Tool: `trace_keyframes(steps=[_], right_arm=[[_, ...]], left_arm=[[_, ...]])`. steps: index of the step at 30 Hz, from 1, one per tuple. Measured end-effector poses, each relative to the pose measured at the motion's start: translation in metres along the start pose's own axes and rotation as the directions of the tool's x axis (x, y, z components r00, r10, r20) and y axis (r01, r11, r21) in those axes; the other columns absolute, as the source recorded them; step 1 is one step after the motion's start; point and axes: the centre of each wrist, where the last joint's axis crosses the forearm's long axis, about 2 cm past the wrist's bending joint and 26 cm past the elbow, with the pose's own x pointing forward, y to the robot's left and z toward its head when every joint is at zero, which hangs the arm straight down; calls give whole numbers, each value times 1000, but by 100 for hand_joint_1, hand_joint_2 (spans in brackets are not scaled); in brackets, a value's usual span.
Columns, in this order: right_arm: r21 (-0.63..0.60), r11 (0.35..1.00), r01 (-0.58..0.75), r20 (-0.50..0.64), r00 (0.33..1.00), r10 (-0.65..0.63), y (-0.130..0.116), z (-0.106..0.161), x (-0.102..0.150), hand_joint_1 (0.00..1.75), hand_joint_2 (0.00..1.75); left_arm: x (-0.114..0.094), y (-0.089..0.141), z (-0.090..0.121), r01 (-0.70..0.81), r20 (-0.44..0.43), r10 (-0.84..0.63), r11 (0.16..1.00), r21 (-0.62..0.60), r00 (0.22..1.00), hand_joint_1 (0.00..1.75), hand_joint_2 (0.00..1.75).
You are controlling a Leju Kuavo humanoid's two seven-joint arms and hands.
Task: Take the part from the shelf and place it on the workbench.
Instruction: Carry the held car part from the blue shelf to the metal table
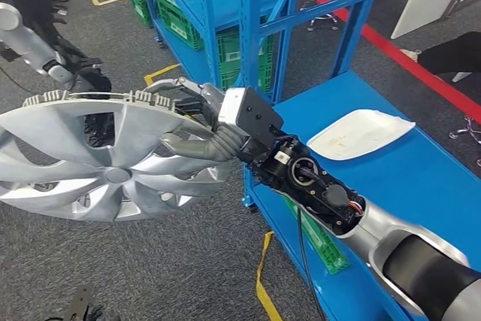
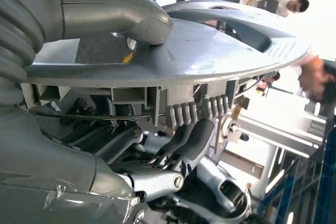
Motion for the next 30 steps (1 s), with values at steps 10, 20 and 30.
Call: trace_keyframes(steps=[10,20,30], right_arm=[[1,1000,-7,0,1000,7,0,-3,1,175,175],[0,1000,-11,-4,1000,11,-1,-4,1,175,175],[5,1000,-9,-4,1000,9,-1,-6,0,175,175]], left_arm=[[1,0,0,0,-2,0,1000,2,1000,0,175],[3,-3,-1,5,2,-5,1000,-3,1000,0,175],[4,0,-2,11,3,-11,1000,11,1000,0,175]])
